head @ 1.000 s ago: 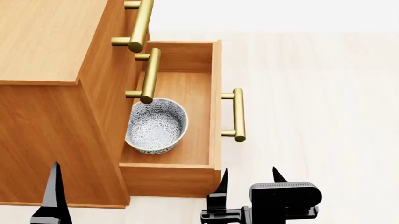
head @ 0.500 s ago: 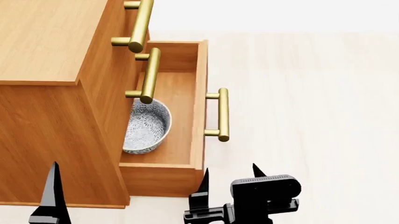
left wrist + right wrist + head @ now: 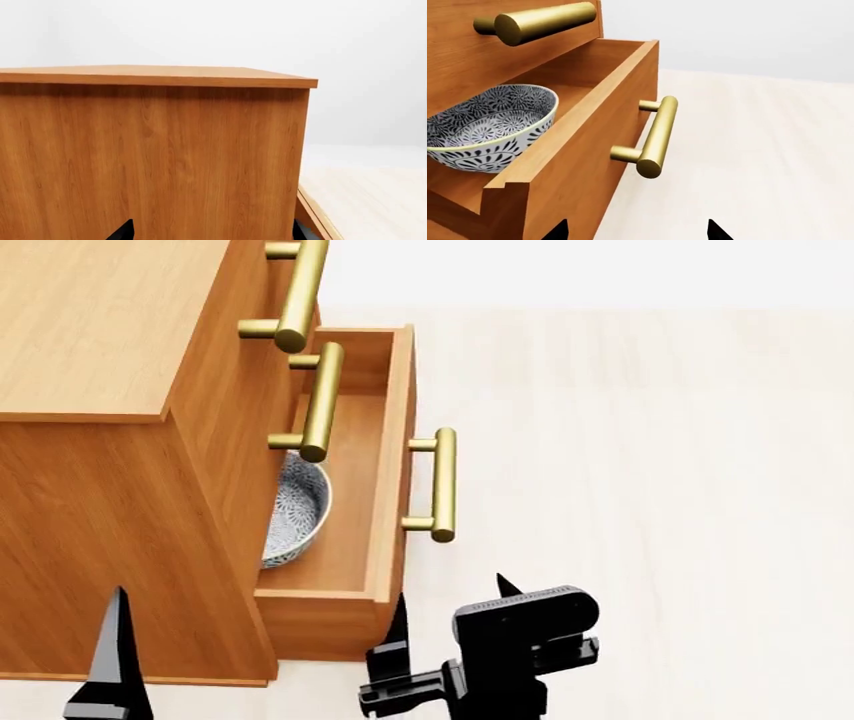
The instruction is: Put the bowl in the bottom drawer of the cabinet and close it.
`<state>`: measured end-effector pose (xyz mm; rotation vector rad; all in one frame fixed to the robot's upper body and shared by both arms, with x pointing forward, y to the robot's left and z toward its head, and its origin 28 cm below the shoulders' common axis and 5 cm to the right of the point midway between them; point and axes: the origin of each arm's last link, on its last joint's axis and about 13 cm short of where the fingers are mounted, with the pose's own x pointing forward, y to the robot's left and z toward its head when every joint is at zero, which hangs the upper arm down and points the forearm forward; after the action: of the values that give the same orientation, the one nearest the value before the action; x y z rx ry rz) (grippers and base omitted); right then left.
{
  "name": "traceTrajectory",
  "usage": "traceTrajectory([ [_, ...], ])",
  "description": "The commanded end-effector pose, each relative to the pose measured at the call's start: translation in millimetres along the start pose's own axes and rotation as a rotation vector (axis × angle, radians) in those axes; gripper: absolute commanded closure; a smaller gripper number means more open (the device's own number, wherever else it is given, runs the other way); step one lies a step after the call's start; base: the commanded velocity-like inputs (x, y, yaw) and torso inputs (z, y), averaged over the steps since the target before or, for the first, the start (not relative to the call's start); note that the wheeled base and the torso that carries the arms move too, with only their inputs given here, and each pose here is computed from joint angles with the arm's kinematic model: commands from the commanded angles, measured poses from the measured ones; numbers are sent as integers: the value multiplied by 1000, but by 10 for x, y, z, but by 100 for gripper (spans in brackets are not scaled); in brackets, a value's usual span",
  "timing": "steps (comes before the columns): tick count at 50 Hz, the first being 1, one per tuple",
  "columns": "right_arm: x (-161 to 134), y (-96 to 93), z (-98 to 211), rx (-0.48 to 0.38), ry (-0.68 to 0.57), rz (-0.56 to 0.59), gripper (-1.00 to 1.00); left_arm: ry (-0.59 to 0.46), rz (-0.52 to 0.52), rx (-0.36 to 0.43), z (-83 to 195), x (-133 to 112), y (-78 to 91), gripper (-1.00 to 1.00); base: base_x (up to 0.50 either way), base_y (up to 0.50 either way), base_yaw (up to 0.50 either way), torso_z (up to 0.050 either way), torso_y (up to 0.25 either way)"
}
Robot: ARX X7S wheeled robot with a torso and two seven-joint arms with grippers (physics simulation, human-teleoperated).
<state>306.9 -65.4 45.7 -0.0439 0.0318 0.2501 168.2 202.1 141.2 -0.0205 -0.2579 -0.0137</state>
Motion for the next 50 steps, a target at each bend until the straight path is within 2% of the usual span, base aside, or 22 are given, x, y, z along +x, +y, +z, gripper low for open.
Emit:
traceTrajectory([
  [1, 101, 89, 105, -3, -42, 90, -100, -38, -23, -46, 72, -3, -27, -100, 0, 0, 0, 0, 0],
  [50, 253, 343, 191, 20, -40, 265, -100, -35, -26, -49, 58, 2, -27, -100, 0, 0, 0, 0, 0],
])
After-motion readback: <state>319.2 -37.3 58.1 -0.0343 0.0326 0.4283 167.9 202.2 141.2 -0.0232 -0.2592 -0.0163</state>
